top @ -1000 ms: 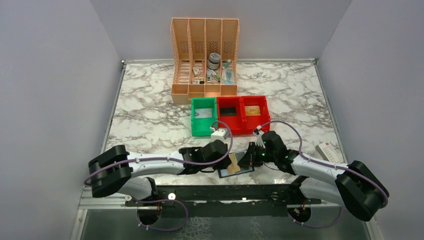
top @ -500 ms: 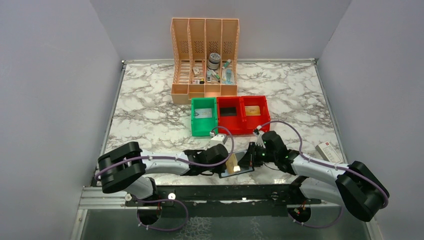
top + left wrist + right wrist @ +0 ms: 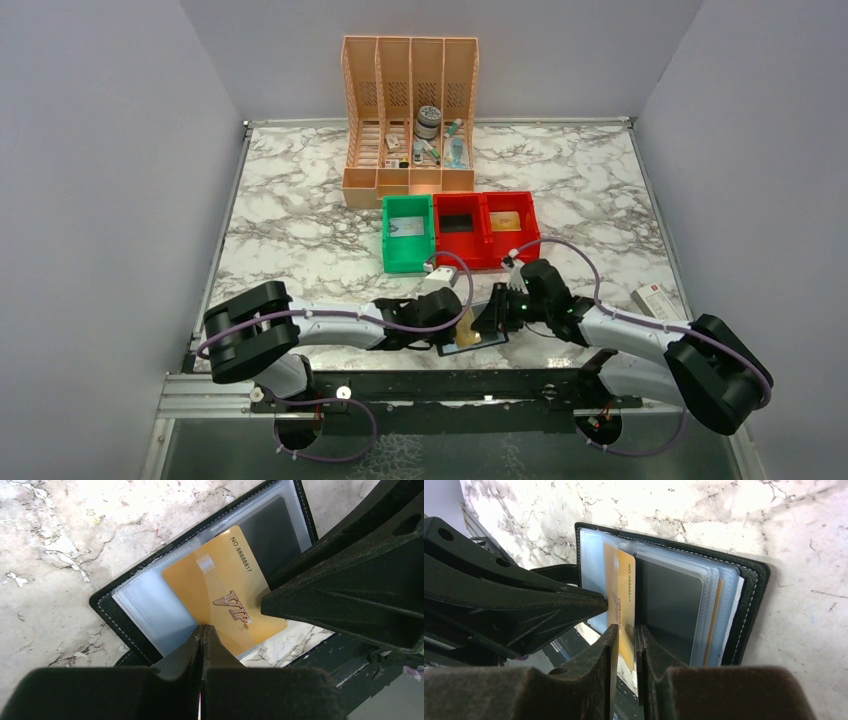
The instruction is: Take the credit cards out of the card holder
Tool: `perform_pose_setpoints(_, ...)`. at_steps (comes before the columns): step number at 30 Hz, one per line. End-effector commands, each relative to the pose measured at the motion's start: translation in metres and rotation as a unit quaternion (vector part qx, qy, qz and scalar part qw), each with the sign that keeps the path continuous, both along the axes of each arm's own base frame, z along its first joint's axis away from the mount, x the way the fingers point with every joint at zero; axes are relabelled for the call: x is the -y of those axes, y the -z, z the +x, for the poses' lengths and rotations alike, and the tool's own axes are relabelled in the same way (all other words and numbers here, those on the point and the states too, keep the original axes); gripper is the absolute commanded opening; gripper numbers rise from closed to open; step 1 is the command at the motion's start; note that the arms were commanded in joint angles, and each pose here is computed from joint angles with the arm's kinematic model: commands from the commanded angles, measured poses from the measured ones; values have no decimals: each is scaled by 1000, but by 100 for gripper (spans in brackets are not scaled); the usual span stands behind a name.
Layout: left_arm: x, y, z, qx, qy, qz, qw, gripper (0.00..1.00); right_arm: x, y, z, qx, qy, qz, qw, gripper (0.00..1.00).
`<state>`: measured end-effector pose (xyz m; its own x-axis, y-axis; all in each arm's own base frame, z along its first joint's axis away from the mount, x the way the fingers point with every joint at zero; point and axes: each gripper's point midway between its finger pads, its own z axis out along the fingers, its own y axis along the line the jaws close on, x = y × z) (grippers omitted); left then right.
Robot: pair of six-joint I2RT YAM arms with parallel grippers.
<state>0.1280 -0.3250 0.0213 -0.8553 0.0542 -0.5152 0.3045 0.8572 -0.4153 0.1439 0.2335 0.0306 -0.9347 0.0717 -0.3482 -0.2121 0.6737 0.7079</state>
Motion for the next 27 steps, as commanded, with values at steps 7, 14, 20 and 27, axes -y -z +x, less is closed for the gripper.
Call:
perform_pose_setpoints(7, -44, 28, -4, 0, -9, 93, 996, 0, -26, -12, 0, 14, -92, 46, 995, 18)
perform_pose_setpoints(14, -52, 31, -2, 4, -21, 105, 994, 0, -21, -5, 10, 12, -60, 23, 998, 1)
perform_pose_setpoints(20, -60, 31, -2, 7, -28, 105, 994, 0, -8, -6, 15, 30, -31, -3, 999, 2)
perform_pose_setpoints(27, -52, 29, -2, 9, -21, 93, 995, 0, -24, -13, -6, 6, -109, 52, 993, 15)
